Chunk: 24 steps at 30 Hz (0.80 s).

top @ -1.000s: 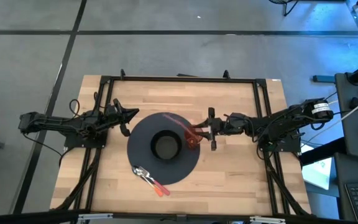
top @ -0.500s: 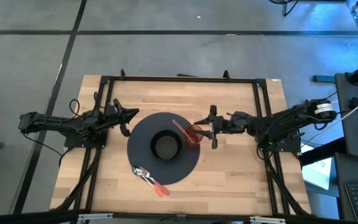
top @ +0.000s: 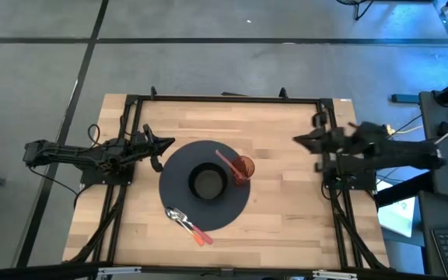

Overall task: Pick & Place Utensil
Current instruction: Put the pink fork into the black bowl

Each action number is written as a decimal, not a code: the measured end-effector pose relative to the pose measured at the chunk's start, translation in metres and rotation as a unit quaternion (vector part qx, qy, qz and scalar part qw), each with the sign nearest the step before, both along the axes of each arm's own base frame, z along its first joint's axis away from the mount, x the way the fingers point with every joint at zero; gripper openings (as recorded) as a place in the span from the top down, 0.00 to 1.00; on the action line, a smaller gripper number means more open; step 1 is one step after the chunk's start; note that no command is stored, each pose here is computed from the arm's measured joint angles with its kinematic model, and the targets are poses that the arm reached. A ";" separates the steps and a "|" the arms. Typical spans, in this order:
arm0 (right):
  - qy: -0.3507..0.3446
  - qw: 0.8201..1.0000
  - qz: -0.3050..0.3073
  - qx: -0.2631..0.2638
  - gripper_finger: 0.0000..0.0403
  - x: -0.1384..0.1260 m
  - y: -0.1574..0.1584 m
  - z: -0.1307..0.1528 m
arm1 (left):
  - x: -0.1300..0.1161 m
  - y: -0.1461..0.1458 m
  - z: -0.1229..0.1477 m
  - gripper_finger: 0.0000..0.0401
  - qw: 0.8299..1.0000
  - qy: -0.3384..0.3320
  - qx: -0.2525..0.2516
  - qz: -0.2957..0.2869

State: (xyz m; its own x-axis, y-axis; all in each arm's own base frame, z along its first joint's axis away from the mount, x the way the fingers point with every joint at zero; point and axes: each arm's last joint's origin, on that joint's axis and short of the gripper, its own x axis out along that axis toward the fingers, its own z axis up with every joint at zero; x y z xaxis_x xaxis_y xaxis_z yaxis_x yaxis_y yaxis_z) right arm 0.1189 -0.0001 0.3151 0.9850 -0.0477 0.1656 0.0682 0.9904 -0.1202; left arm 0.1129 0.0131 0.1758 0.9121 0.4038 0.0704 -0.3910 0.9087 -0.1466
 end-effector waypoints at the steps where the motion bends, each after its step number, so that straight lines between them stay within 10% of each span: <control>1: -0.002 1.000 0.002 0.008 0.99 -0.006 0.000 0.001 | 0.000 0.000 0.000 0.98 1.000 0.000 0.000 0.002; 10: -0.010 1.000 0.014 0.025 0.99 -0.044 0.000 -0.008 | 0.000 0.001 0.000 0.98 1.000 -0.001 -0.001 0.017; 24: -0.060 0.997 0.025 0.034 0.99 -0.034 0.001 -0.088 | 0.000 0.001 0.000 0.98 1.000 0.001 0.002 0.018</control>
